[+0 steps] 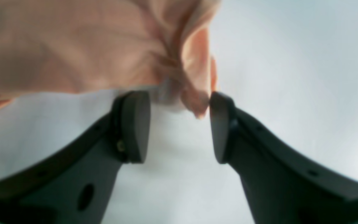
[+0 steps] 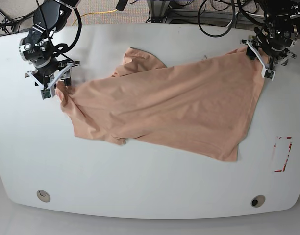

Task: Fold the T-shirt properly
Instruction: 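Lift the shirt with both grippers and stretch it apart, then lower the shirt, release and regrasp its edge with the left gripper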

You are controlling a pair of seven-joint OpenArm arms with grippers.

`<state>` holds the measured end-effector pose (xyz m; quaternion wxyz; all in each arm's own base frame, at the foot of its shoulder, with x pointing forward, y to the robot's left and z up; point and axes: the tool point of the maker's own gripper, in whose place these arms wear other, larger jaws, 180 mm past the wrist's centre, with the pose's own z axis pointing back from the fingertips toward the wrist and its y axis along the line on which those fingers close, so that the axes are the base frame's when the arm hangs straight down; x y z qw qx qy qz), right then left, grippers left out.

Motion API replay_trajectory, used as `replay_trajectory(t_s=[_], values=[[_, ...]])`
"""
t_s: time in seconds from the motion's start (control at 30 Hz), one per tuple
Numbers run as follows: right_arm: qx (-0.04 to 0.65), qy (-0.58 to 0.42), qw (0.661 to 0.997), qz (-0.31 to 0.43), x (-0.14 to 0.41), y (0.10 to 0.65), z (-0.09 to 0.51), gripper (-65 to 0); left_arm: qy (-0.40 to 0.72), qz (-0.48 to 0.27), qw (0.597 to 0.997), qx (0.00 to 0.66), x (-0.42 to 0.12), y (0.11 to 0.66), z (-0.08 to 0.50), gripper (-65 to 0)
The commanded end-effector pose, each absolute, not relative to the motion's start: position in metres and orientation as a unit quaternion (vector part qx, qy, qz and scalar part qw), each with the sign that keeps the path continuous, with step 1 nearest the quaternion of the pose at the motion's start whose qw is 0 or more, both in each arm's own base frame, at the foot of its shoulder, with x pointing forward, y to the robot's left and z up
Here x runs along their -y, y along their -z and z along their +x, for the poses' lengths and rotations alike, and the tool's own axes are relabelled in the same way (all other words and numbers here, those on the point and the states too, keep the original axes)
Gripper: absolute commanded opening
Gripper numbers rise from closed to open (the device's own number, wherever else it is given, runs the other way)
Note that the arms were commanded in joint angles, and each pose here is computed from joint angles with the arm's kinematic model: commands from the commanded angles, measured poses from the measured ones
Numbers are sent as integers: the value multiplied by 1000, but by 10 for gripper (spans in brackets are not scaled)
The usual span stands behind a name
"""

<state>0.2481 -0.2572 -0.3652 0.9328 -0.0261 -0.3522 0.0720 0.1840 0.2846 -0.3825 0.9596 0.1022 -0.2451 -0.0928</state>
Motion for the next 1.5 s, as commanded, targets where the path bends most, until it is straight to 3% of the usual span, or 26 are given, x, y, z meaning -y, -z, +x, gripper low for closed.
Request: replay_trajectory(t_s=[0.0, 0.37, 0.83, 1.47], values=[[362, -50, 929, -50, 276, 348, 256, -331, 98, 123, 950, 271, -296, 365, 199, -207], [318, 39, 944, -81, 330, 329, 263, -203, 79, 143, 928, 334, -308, 331, 244, -204], [323, 52, 943, 62, 305, 354, 301, -205, 109, 142, 910, 373, -295, 308, 282, -204], [359, 0, 930, 83, 278, 323, 327, -205, 133, 123, 907, 380, -273, 309, 294, -204]])
